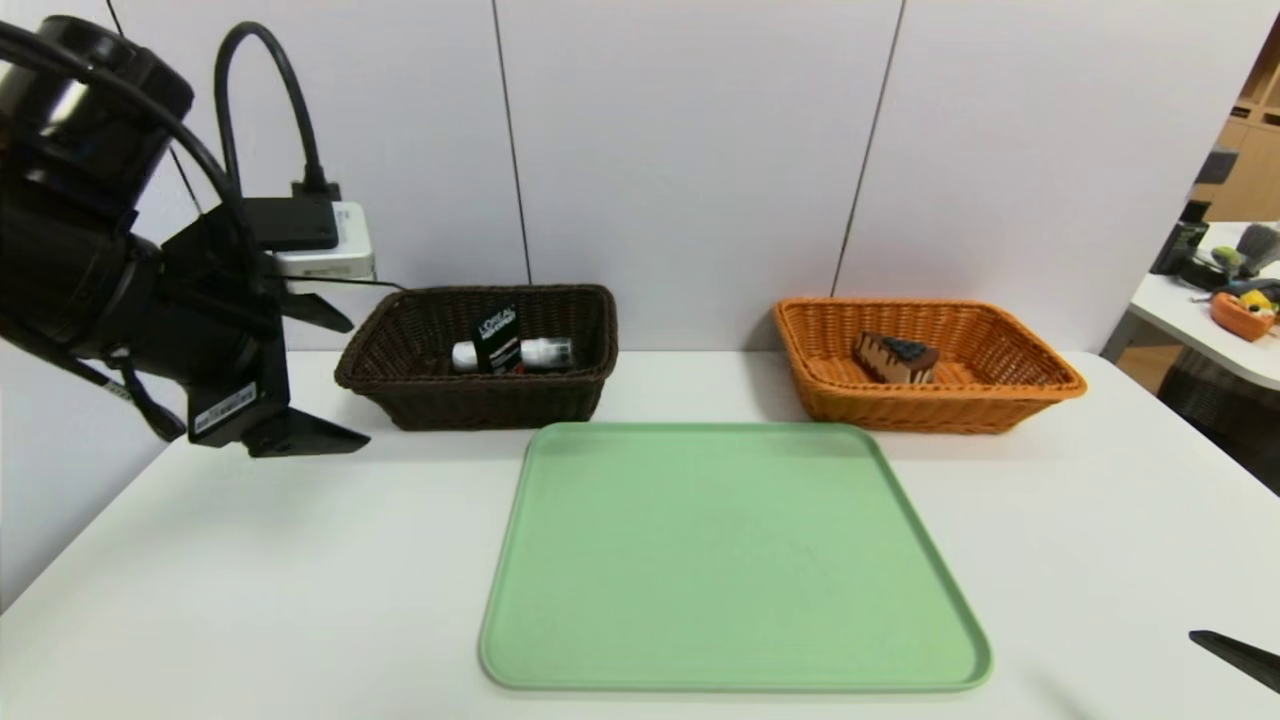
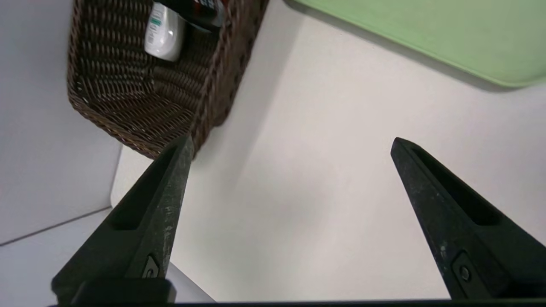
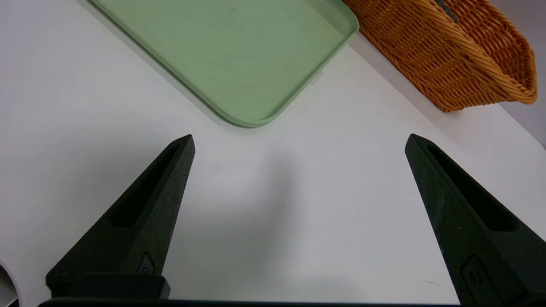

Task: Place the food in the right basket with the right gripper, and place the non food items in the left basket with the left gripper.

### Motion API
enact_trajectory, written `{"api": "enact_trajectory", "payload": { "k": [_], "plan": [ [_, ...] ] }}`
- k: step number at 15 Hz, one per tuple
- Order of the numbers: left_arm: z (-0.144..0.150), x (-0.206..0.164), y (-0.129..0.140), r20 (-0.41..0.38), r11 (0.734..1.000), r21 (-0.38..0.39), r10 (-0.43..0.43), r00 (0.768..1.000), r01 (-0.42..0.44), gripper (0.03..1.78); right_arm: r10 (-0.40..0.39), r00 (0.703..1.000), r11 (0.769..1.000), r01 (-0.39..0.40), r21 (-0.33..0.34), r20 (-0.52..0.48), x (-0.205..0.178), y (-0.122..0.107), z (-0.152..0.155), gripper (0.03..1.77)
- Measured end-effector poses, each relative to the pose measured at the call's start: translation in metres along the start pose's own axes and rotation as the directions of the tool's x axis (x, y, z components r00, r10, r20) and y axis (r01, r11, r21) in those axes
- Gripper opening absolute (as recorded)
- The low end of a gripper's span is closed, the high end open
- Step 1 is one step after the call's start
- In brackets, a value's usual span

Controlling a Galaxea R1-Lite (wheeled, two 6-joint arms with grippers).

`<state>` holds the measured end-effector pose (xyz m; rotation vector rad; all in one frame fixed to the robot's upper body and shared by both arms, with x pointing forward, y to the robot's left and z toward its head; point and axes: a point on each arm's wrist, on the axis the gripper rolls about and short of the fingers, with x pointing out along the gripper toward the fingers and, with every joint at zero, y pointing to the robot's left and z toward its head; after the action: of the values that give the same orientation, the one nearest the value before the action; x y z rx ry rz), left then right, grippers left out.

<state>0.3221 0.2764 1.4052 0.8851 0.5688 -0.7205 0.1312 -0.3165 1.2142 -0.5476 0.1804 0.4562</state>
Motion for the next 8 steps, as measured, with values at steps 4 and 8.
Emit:
{"api": "enact_trajectory", "payload": {
  "k": [4, 8],
  "plan": [
    [-0.021, -0.009, -0.031, 0.007, 0.998, -0.062, 0.009, 1.0, -0.009, 1.66, -0.001, 1.0, 1.0, 0.001, 0.005, 0.0, 0.001, -0.001, 0.003, 1.7],
    [-0.042, -0.015, -0.061, 0.044, 0.986, -0.157, 0.059, 0.997, -0.052, 1.67, -0.022, 1.0, 1.0, 0.022, 0.018, 0.003, 0.002, -0.004, 0.007, 1.7]
  ]
}}
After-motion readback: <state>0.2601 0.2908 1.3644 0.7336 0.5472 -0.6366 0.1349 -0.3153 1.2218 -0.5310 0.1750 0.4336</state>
